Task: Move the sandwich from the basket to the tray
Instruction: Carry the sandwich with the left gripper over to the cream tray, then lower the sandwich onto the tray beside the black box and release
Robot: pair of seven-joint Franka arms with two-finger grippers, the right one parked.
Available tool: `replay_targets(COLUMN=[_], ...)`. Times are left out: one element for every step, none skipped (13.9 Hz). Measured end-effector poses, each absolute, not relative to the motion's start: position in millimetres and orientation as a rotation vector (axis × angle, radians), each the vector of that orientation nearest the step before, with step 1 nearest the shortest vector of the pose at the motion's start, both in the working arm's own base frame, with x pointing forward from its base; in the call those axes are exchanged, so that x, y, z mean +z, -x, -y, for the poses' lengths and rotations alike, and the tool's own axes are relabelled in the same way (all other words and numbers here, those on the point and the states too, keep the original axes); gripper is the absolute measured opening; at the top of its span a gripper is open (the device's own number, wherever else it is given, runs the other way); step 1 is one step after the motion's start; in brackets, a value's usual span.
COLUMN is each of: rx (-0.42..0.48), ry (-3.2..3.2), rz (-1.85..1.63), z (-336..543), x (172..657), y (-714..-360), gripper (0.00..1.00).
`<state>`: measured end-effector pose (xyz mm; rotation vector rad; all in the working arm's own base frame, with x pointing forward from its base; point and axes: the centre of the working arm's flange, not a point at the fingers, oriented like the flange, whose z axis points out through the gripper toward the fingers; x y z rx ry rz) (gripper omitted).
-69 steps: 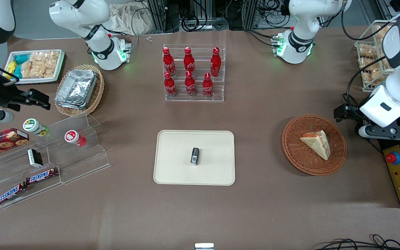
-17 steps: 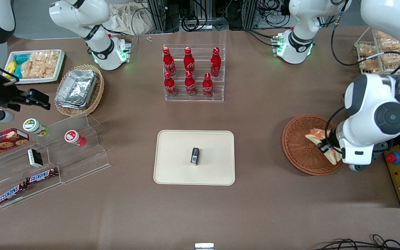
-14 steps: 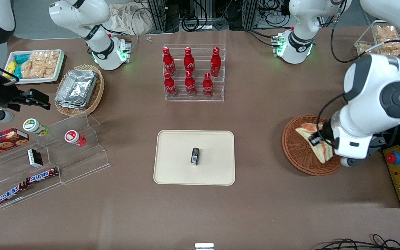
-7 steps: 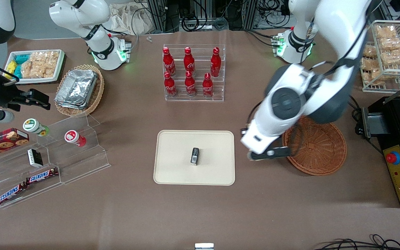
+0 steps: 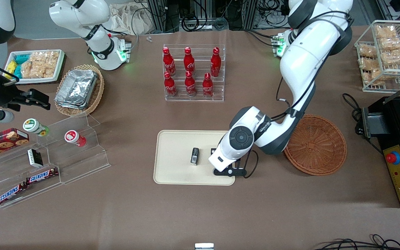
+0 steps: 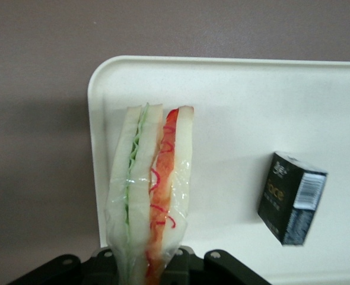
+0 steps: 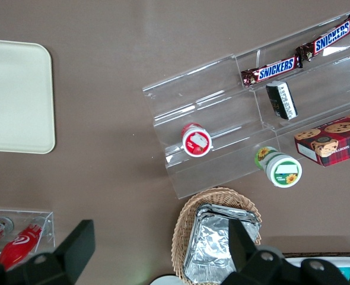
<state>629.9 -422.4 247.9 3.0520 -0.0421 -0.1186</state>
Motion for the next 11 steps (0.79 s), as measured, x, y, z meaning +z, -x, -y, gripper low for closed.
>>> replay_targets(rx=[-0.128, -0.14, -0.149, -0.155, -0.155, -0.149, -0.14, -0.127, -0.103, -0.08, -0.072], ry=[-3.055, -3.058, -3.06, -3.061, -3.061, -3.059, -3.057, -3.055, -3.05, -3.051, -3.063], rz=[0.048, 0.054, 0.062, 0.069, 0.072, 0.07, 0.049, 0.0, -0.064, -0.124, -0.172], z=[425, 427, 430, 433, 434, 435, 434, 432, 427, 415, 397], x=[241, 234, 229, 226, 226, 228, 232, 237, 248, 267, 290], y=[-629, -626, -624, -621, -620, -621, -624, -628, -635, -645, -655], gripper=[0.17, 0.17, 0.22, 0.33, 0.42, 0.53, 0.64, 0.73, 0.84, 0.93, 1.0])
